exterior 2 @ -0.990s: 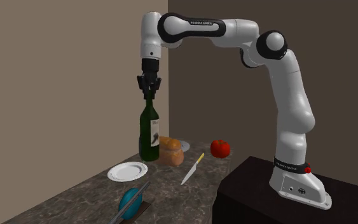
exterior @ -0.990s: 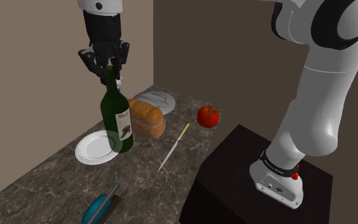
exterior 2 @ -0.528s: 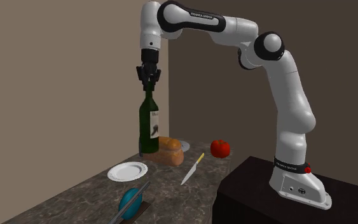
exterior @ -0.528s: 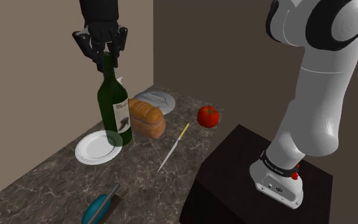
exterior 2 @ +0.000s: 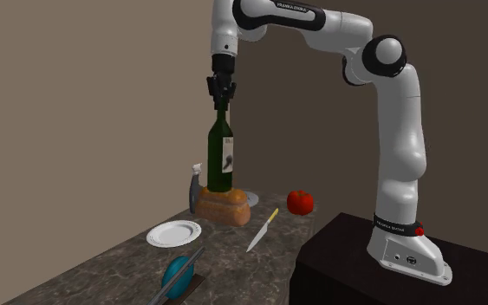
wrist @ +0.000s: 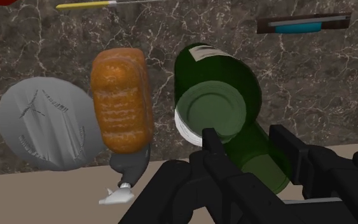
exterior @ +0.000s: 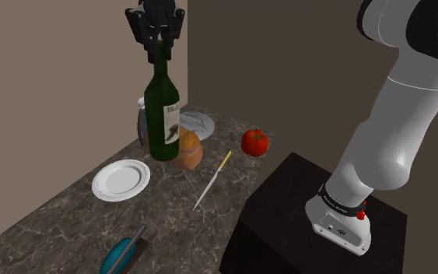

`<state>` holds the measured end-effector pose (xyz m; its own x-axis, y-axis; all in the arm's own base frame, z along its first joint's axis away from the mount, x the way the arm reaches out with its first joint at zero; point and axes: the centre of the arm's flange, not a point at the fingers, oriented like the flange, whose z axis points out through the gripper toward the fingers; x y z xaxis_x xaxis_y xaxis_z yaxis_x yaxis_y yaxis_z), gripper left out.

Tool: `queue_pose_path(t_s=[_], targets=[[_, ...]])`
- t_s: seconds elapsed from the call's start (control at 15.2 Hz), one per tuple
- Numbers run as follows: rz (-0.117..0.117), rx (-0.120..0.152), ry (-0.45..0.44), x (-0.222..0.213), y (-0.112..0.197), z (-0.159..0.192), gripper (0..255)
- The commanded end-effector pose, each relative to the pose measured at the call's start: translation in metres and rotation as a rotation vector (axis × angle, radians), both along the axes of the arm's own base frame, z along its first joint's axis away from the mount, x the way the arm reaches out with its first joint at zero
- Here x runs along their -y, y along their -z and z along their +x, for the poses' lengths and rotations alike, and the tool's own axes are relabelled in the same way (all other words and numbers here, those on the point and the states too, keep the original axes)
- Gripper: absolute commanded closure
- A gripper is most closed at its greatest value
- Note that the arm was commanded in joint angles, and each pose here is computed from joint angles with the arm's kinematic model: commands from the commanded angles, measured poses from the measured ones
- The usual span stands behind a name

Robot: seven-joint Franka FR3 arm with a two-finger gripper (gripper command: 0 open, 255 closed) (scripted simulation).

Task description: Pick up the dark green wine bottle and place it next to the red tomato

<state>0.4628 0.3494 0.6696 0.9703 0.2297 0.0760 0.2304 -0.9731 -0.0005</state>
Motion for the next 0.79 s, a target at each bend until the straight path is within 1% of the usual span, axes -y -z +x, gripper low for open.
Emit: queue_pose_path(t_s=[0.0, 0.73], targets=[[0.001, 0.0, -0.001, 0.024, -0.015, -0.01, 255], [0.001, 0.0, -0.001, 0.145, -0.085, -0.05, 255]])
